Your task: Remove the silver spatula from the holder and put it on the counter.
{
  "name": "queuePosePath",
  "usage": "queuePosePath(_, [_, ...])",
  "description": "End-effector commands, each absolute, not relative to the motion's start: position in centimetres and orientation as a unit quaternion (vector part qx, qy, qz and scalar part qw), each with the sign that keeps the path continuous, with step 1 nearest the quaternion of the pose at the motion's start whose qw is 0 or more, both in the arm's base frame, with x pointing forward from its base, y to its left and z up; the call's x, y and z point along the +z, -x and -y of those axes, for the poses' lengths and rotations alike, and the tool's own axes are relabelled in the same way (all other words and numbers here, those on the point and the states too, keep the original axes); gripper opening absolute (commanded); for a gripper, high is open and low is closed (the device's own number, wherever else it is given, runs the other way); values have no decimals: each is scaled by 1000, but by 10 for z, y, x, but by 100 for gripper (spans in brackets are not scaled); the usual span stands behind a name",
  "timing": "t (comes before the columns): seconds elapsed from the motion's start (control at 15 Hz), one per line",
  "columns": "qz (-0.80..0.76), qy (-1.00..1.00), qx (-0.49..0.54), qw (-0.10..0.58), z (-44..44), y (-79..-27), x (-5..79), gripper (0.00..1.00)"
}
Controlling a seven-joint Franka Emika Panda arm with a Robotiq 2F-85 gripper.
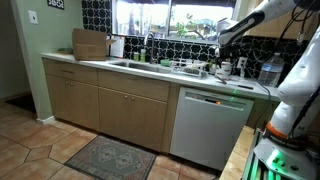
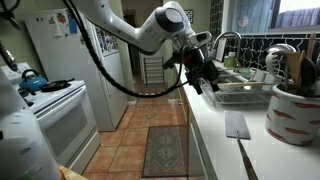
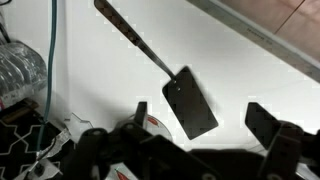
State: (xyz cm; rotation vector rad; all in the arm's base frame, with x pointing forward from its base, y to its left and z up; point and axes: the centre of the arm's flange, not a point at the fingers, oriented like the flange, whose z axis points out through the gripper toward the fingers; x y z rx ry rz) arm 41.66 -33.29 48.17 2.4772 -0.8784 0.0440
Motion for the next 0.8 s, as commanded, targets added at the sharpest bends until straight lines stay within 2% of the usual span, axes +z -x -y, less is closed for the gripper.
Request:
queuePosePath(0.0, [306,-936,-10,176,325,-390,526,100])
queuePosePath(0.33, [277,-956,-43,88,313,-370,556,100])
queuePosePath(0.53, [279,-957,-47,71,309,-364,565,100])
queuePosePath(0.6, [281,-954,-42,95,309,-370,559,100])
queuePosePath(0.73, [280,-954,-41,95,308,-370,561,100])
